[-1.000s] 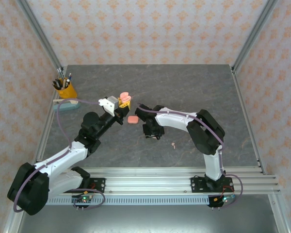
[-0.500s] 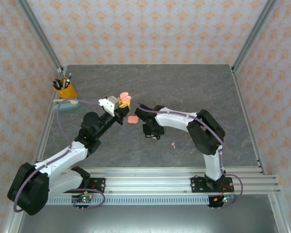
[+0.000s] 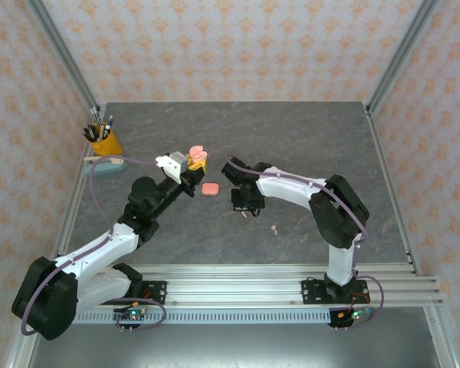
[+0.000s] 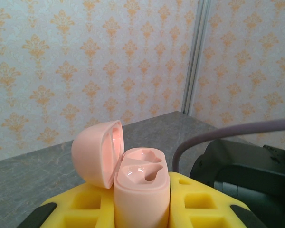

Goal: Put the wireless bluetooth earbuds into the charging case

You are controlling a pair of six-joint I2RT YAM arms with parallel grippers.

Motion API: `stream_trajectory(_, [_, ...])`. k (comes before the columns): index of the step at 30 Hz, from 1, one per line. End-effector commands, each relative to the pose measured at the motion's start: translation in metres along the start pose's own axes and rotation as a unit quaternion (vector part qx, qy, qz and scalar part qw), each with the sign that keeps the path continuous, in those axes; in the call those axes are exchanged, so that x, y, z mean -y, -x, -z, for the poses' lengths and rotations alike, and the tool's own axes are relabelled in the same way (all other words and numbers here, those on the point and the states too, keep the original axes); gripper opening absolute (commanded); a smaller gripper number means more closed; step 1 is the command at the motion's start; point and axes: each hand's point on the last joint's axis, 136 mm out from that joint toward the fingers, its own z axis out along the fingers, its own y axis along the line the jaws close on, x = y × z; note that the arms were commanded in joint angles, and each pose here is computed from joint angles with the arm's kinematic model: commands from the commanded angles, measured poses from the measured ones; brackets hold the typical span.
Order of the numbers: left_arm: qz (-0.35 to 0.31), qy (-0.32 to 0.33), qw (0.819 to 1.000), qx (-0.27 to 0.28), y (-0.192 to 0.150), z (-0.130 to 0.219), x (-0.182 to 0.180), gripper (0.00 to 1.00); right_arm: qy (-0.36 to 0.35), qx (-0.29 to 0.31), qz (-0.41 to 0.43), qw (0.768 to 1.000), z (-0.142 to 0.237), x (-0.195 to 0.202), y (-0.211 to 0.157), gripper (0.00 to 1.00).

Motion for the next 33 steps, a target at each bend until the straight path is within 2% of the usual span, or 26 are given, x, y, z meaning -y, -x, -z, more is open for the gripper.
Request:
stream_trajectory(1, [0.004,-0.001,1.0,0.012,0.01,0.001,0.002,0.0,0.012,0.009,-0.014,1.0,0.004,0.0,0.002,0.14])
stream_trajectory(12, [0.006,-0.002,1.0,0.01,0.01,0.001,0.003,0.0,-0.006,-0.008,-0.013,1.0,-0.017,0.01,-0.008,0.14])
stream_trajectory(22, [0.005,-0.003,1.0,0.01,0.011,0.0,0.003,0.0,0.002,0.0,-0.027,1.0,0.002,0.014,-0.014,0.4])
stream_trajectory(27, [0.005,-0.005,1.0,0.009,0.01,-0.001,0.004,0.0,0.0,-0.003,-0.057,0.998,0.011,0.02,-0.024,0.45])
stream_trajectory(33, [0.006,-0.006,1.0,0.01,0.01,-0.002,0.004,0.0,-0.025,-0.01,-0.066,0.997,0.006,0.021,-0.04,0.46])
